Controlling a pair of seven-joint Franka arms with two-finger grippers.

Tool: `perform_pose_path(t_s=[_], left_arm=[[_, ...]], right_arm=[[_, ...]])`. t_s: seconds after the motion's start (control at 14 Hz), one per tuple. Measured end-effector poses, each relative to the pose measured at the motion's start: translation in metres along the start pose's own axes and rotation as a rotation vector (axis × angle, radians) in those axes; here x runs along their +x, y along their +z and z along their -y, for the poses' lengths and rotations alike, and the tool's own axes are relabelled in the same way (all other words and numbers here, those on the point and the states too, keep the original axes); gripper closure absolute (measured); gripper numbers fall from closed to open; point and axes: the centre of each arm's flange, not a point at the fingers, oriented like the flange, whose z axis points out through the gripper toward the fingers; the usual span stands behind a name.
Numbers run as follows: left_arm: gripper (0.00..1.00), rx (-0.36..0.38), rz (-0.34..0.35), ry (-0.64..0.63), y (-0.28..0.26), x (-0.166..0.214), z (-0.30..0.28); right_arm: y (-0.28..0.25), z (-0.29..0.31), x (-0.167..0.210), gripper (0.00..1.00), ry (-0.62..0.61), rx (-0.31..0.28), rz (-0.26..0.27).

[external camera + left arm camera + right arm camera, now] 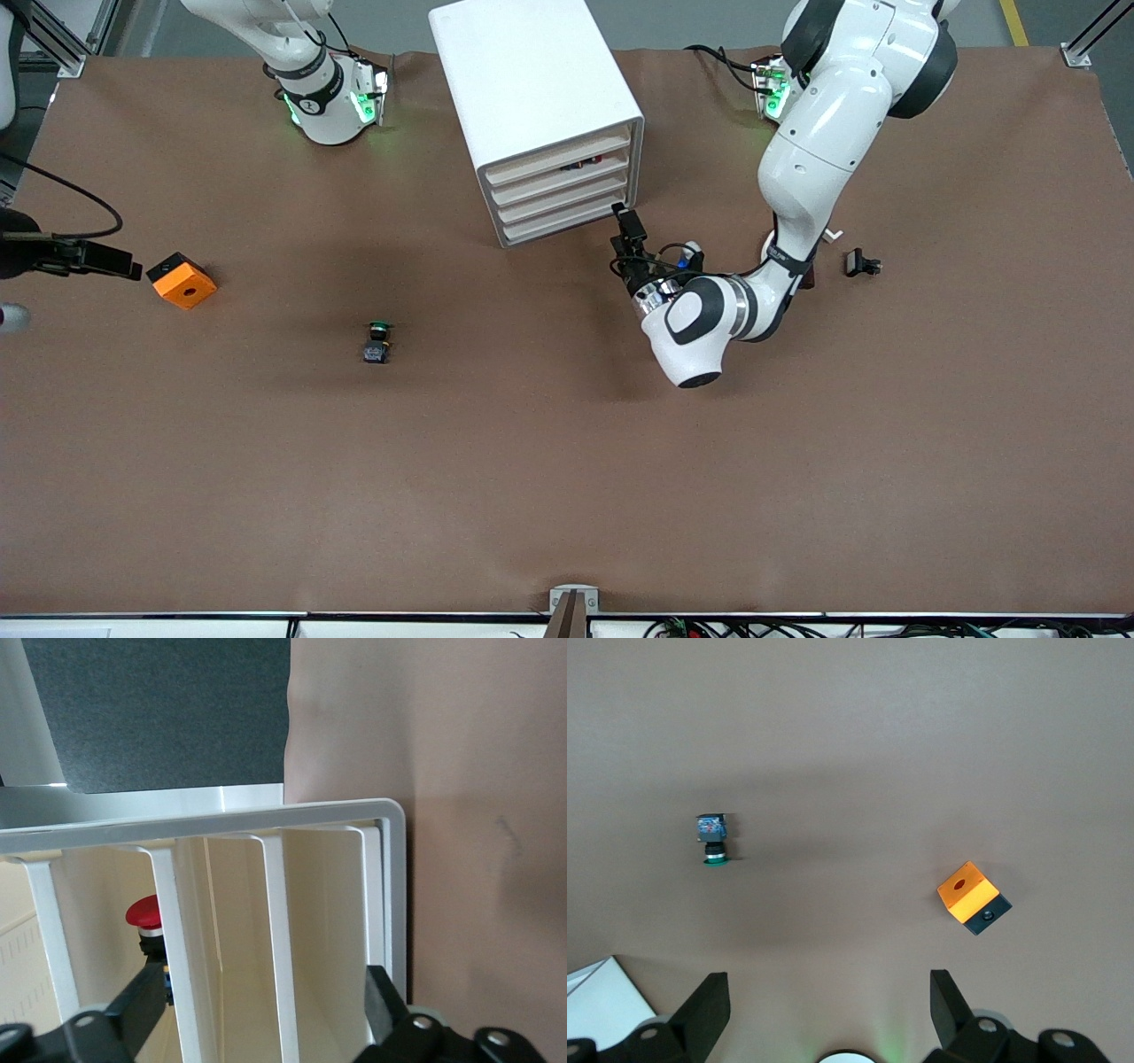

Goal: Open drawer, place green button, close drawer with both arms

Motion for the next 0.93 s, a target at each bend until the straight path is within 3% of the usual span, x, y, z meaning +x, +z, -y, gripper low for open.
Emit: perform_pose_path(t_s=[0.07, 0.14, 0.29, 0.36, 0.5, 0.79, 0.93], left_arm=[[0.16, 0.007, -0.01, 0.0, 0.006, -0.003, 0.0], [0.16, 0.012, -0.023, 0.001, 0.014, -0.006, 0.0], [0.29, 0.018, -0.048, 0.003, 0.029, -0.013, -0.001], [0.29, 0.019, -0.056, 0.003, 0.034, -0.015, -0.001], [0.44, 0.021, -0.066, 0.004, 0.039, -0.018, -0.001], [0.46, 0.042, -0.091, -0.001, 0.052, -0.019, -0.002], [0.46, 0.049, -0.112, -0.003, 0.063, -0.021, -0.002]], right_arm=[[0.003, -0.004, 0.005, 0.0, -0.003, -0.001, -0.009], [0.003, -0.008, 0.008, 0.0, -0.001, -0.001, -0.024], [0.003, -0.023, 0.009, 0.0, 0.009, 0.002, -0.038], [0.005, -0.032, 0.01, 0.0, 0.004, 0.005, -0.037], [0.01, -0.044, 0.012, 0.0, 0.006, 0.008, -0.029], [0.013, -0.028, 0.015, 0.0, 0.094, 0.031, -0.022], [0.012, -0.006, 0.017, 0.0, 0.085, 0.121, -0.024]])
